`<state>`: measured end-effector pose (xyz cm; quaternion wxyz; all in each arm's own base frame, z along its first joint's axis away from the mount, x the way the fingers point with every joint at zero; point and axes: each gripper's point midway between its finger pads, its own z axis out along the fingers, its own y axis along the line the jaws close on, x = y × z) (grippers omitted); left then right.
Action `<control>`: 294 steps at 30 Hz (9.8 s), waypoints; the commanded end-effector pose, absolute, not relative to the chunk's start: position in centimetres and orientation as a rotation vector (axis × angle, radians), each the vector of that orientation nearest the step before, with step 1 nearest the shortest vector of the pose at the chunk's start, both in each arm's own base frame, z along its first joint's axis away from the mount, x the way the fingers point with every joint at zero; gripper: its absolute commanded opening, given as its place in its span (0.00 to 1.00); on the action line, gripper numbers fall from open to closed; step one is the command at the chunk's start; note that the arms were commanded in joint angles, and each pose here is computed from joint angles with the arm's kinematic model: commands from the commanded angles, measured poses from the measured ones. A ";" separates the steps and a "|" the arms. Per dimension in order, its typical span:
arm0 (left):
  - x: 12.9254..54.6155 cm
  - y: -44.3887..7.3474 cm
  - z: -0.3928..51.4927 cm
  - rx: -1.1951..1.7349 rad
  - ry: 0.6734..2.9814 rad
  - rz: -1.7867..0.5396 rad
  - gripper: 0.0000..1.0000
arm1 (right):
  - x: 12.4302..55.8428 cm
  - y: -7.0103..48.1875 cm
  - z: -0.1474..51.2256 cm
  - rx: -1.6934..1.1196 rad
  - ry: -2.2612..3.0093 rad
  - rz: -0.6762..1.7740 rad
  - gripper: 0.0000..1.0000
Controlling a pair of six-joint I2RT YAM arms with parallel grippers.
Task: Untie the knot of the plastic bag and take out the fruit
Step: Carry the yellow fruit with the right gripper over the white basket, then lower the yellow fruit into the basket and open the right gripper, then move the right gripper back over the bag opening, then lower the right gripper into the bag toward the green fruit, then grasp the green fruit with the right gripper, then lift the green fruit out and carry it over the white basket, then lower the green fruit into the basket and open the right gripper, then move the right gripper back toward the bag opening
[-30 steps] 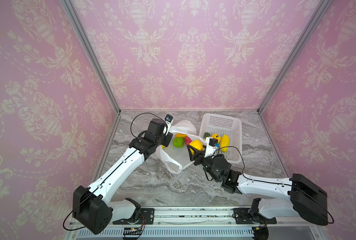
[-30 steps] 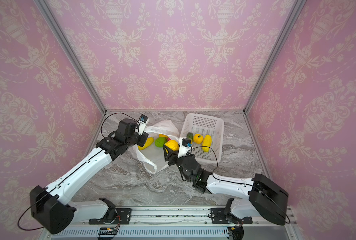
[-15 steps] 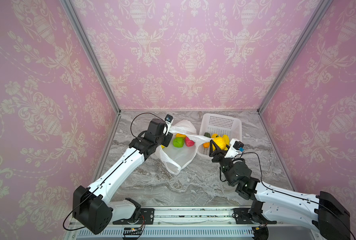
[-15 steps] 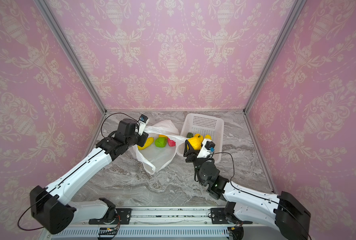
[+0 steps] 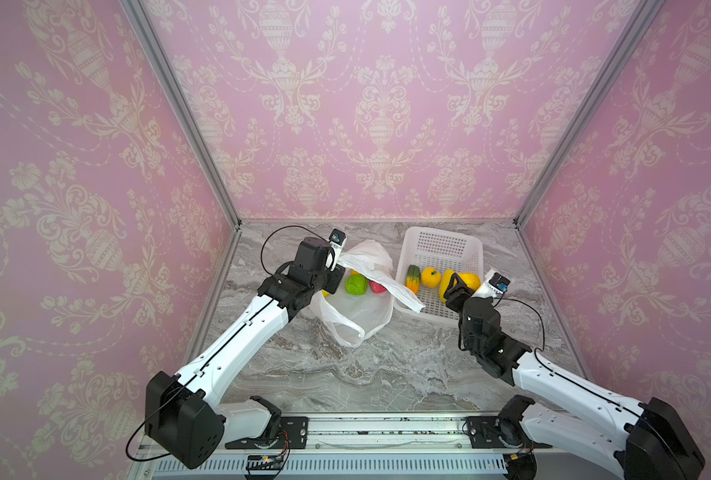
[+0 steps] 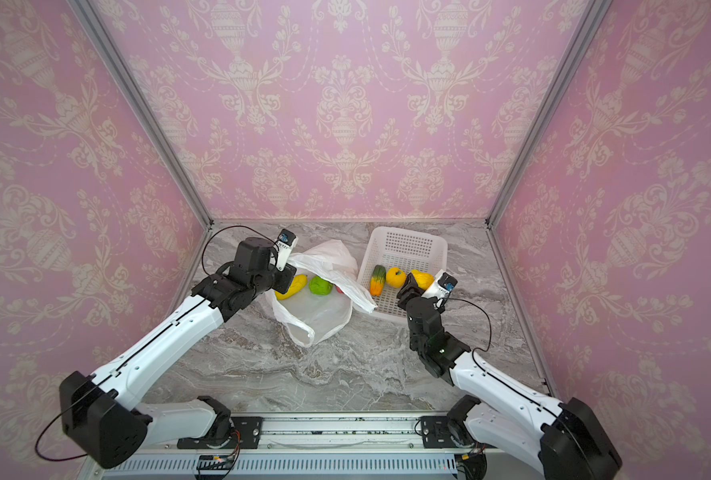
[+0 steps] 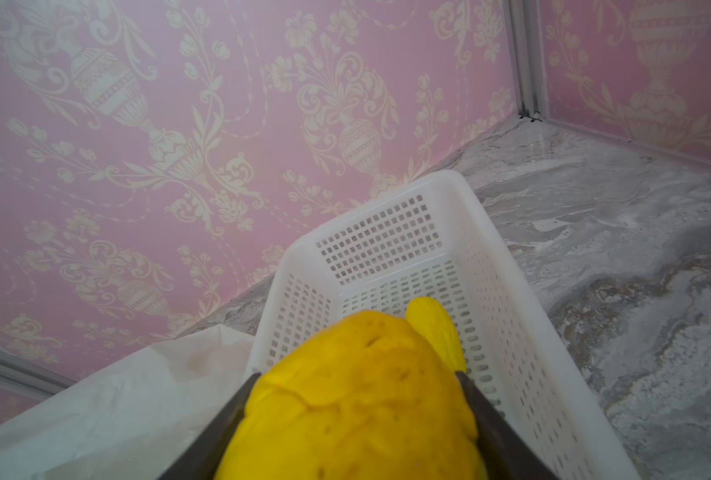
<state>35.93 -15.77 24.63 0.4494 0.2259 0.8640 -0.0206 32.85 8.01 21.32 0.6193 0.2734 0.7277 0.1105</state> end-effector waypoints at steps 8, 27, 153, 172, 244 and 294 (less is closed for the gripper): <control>35.9 -15.8 25.7 0.542 2.127 -0.072 0.00 | 38.6 9.3 16.1 0.657 2.035 0.224 0.55; 35.9 -15.8 25.7 0.543 2.128 -0.073 0.01 | 43.7 13.2 7.3 0.695 2.315 0.306 0.77; 33.7 -19.2 29.1 0.641 1.954 -0.351 0.00 | 37.1 36.1 12.9 -0.133 1.863 0.201 0.95; 32.7 -19.8 30.2 0.662 1.903 -0.399 0.00 | 42.5 37.3 5.8 -0.133 2.155 0.002 0.97; 35.4 -16.0 27.1 0.559 2.051 -0.107 0.00 | 30.7 11.6 23.4 0.497 1.659 0.289 0.39; 35.2 -15.9 27.5 0.557 2.041 -0.106 0.01 | 40.8 14.8 11.7 0.517 2.099 0.383 0.93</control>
